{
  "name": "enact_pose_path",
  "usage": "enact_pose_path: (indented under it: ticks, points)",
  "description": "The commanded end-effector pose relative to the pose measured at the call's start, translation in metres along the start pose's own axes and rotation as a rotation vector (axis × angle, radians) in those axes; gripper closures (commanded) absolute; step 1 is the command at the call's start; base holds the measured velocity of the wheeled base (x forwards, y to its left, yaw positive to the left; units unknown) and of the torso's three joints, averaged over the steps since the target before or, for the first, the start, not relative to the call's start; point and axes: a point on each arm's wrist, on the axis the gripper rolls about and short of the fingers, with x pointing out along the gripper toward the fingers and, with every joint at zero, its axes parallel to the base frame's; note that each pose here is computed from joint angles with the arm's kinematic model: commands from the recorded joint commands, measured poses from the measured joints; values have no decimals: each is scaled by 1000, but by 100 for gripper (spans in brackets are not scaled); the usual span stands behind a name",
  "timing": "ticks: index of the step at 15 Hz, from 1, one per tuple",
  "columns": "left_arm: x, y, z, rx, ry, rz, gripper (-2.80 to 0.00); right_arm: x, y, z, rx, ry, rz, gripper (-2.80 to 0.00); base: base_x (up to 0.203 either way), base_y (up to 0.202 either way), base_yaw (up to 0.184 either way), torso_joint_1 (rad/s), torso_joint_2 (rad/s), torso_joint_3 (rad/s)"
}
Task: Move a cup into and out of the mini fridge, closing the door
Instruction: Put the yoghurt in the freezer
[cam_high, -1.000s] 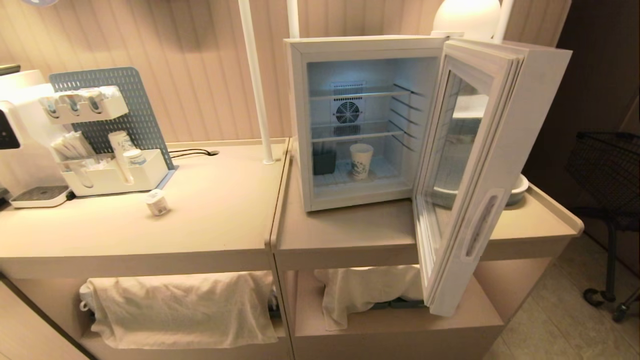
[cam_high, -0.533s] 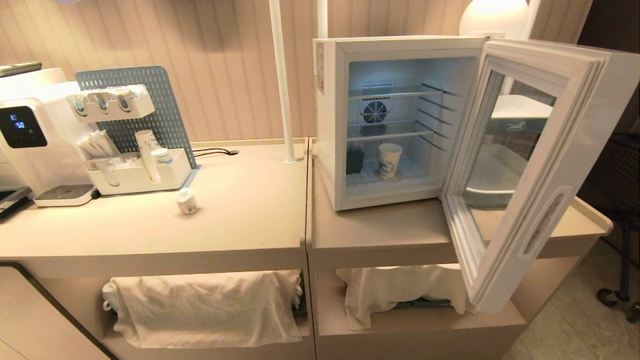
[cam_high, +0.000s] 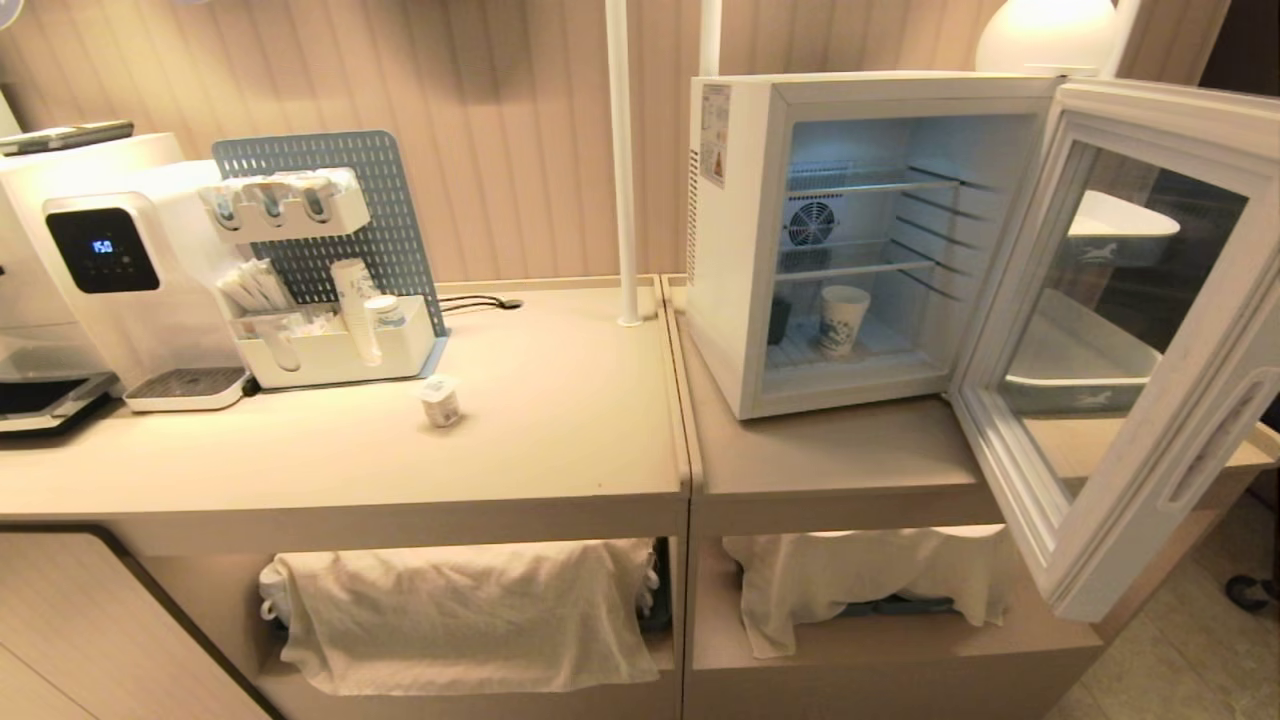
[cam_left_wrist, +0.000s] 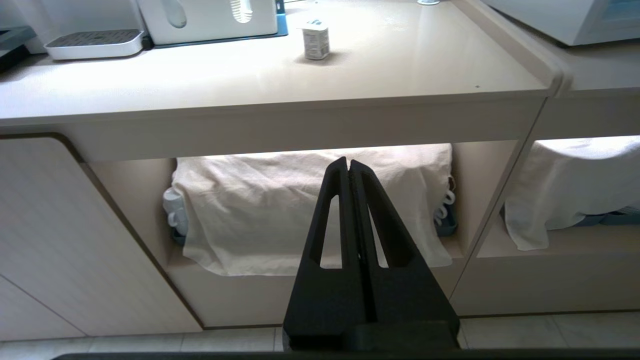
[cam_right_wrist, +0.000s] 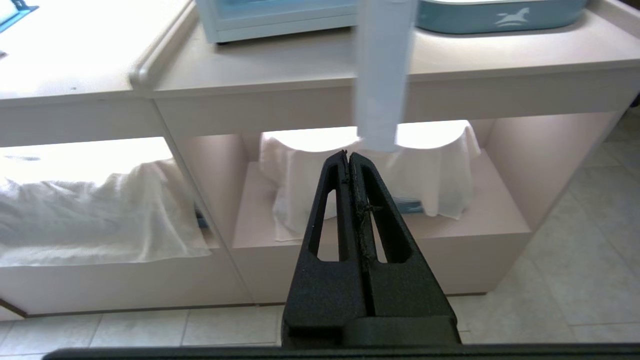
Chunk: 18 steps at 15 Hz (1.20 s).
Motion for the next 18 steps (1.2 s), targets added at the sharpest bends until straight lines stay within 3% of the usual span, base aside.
enact_pose_path:
  ticks: [1,18]
  points:
    - [0,0,0,0,3,1,0,0,0,0,0,2,1,0,0,185,1,5,-1,1]
    - [0,0,0,-6,2,3,0,0,0,0,0,2,-1,0,0,191,1,2,3,2]
